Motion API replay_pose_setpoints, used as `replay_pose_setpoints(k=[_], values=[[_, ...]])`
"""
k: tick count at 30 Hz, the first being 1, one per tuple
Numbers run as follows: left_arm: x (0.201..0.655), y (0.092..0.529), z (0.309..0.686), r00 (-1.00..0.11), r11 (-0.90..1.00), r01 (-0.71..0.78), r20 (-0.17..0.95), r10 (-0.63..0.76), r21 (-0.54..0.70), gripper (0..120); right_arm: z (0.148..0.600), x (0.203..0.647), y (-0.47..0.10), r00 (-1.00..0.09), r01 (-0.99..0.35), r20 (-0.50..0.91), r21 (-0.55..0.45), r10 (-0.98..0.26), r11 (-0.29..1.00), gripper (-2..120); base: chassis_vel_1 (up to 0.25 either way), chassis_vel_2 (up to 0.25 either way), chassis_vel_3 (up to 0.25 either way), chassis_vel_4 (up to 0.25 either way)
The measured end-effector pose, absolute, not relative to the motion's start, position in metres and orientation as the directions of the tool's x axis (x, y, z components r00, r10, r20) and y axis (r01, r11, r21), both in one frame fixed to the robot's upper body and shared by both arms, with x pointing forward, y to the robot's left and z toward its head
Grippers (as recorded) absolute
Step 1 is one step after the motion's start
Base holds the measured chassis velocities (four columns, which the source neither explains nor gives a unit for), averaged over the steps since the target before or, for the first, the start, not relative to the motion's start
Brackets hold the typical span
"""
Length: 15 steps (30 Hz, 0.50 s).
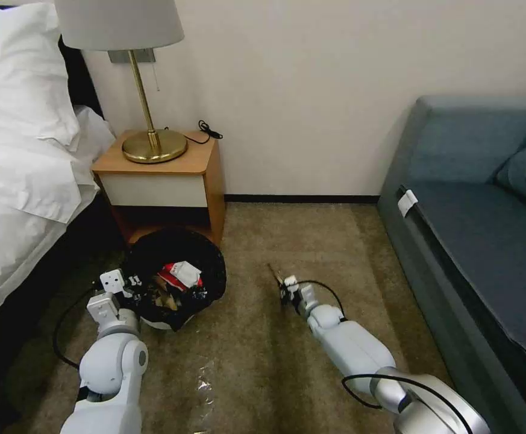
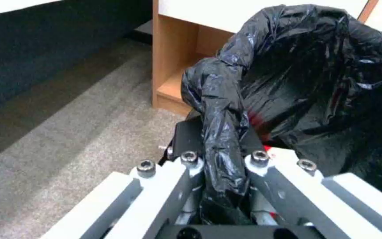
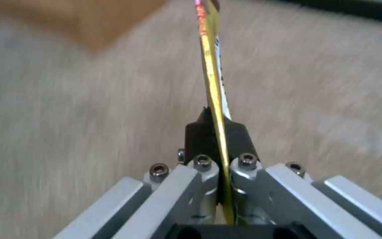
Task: Pick up the trash bin, then pick up the garbage on the floor and place it into the trash bin.
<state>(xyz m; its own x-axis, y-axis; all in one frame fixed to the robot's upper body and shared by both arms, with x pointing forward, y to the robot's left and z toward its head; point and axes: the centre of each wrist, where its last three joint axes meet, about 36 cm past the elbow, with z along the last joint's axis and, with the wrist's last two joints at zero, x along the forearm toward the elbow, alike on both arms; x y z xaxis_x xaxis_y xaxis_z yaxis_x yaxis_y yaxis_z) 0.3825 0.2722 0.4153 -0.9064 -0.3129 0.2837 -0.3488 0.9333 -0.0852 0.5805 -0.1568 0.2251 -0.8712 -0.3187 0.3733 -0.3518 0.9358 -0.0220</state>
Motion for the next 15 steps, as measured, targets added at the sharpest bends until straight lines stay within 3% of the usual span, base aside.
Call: replay_pose_setpoints(k=[8,15], values=[[0.390,0.263,0.416,-0.916,0.941,-0.326,0.280,-0.288,-0.097,4,0.318,0.597,-0.116,-0.939,-0.312,0.122,0.085,-0.321,0.946,0,0.000,0.000,0.000,0.000],[0.391,0.260,0.416,-0.917,0.943,-0.320,0.279,-0.283,-0.095,4,0.400,0.564,-0.063,-0.908,-0.420,-0.059,0.141,-0.416,0.896,0,0.000,0.000,0.000,0.000]])
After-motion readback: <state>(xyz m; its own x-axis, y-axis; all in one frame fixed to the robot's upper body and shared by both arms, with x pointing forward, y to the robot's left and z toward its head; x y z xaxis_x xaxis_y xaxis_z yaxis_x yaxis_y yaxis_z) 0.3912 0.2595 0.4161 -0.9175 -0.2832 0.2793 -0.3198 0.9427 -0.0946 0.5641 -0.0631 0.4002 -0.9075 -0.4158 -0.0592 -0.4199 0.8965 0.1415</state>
